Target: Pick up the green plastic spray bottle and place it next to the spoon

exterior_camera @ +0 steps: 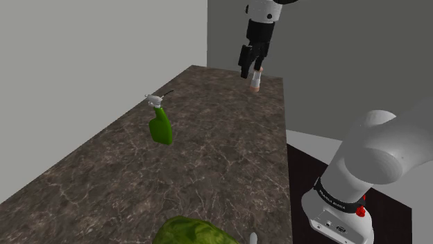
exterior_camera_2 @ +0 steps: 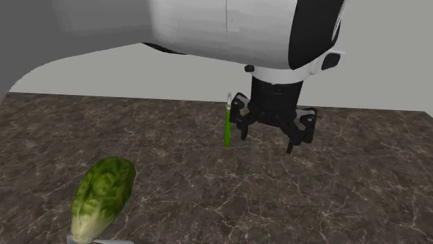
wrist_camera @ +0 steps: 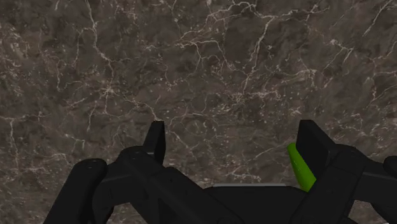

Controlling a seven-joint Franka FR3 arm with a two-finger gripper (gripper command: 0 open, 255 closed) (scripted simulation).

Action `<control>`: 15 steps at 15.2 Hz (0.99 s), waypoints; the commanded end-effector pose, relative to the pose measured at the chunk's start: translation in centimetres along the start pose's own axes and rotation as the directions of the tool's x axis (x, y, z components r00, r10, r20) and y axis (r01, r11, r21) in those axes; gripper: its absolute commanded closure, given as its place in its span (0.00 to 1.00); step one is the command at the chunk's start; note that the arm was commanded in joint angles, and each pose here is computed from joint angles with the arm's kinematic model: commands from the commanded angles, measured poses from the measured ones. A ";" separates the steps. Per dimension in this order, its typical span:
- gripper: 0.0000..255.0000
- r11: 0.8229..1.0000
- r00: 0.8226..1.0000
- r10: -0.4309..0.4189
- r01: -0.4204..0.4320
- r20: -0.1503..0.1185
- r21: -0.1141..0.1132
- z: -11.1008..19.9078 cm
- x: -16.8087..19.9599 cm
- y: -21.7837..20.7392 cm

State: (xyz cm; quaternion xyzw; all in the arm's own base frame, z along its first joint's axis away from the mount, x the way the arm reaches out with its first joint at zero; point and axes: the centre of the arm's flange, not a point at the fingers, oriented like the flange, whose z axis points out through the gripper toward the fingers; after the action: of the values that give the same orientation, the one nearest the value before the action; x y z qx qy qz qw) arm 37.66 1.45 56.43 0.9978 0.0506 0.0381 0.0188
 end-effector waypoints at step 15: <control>0.00 0.994 0.996 -0.094 0.094 -0.001 0.064 7.1 16.4 -10.0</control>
State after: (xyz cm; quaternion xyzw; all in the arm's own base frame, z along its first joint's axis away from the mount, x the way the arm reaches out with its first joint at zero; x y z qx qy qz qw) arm 52.48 12.01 50.70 0.9948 0.0956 0.0347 -0.0091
